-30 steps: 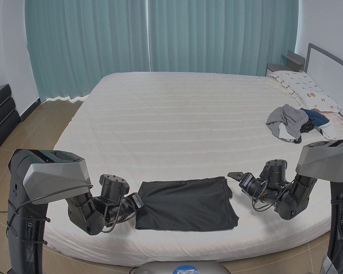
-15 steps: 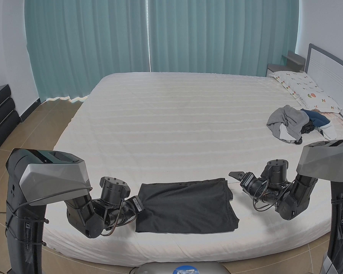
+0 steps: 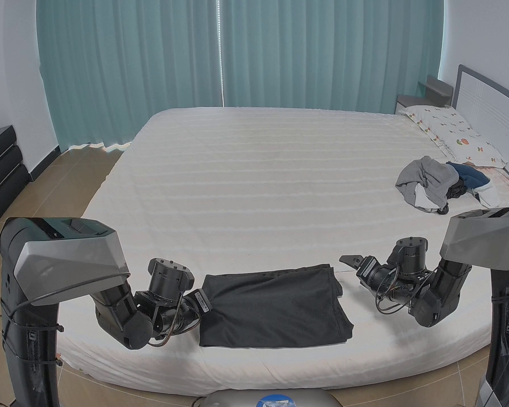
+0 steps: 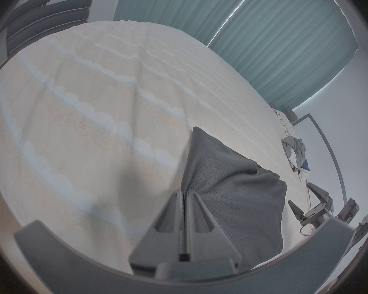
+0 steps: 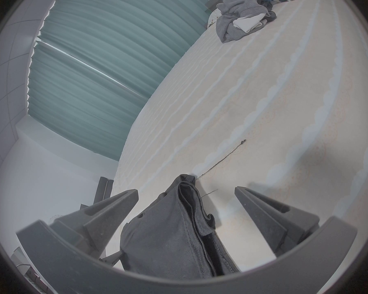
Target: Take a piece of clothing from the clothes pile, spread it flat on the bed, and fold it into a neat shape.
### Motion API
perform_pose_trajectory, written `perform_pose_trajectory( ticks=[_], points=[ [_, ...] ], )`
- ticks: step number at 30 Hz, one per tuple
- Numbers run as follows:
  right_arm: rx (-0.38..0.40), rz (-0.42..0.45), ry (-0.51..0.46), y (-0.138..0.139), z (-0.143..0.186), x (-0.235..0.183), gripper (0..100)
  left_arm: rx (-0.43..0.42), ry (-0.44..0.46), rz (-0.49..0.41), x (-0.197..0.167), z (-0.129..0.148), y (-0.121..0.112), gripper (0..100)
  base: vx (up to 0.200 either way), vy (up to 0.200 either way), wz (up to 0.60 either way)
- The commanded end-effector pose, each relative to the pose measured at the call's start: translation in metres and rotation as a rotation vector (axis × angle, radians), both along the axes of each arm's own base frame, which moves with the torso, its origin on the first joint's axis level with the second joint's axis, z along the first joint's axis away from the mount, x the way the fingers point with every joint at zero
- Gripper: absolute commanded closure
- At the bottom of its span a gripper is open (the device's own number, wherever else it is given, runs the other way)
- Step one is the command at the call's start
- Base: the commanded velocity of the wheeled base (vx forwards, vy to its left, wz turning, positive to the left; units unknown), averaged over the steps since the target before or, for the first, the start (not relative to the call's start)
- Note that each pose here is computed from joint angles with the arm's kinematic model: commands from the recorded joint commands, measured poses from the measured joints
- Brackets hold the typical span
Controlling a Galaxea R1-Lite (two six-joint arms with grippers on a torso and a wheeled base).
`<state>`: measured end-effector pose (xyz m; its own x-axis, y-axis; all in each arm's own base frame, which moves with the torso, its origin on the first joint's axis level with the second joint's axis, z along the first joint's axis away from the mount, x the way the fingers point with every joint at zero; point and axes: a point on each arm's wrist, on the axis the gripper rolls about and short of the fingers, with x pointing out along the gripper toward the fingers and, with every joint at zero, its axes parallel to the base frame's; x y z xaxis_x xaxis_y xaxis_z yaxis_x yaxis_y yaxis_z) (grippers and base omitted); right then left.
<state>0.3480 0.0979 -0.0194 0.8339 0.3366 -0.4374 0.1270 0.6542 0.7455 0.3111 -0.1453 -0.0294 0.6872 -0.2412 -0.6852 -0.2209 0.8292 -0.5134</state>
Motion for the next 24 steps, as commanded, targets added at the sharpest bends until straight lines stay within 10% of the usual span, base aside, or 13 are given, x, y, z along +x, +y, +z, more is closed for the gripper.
perform_pose_trajectory(
  ticks=[1,6,7,24],
  points=[
    [0.0,0.001,-0.001,0.0,0.0,0.0,0,-0.002,-0.006,-0.001,0.002,0.001,-0.001,100,0.0,0.0,0.0],
    [0.001,0.001,-0.004,0.001,0.001,0.0,0,0.002,-0.002,-0.001,0.002,-0.001,-0.001,100,0.0,0.0,0.0],
    [0.001,0.001,-0.004,0.001,0.001,0.0,0,0.002,-0.001,-0.002,0.001,0.0,-0.002,0,0.0,0.0,0.0],
    [-0.007,-0.012,-0.04,0.003,0.007,0.0,0,-0.012,-0.022,0.047,0.013,0.013,0.01,0,0.0,0.0,0.0]
  ],
)
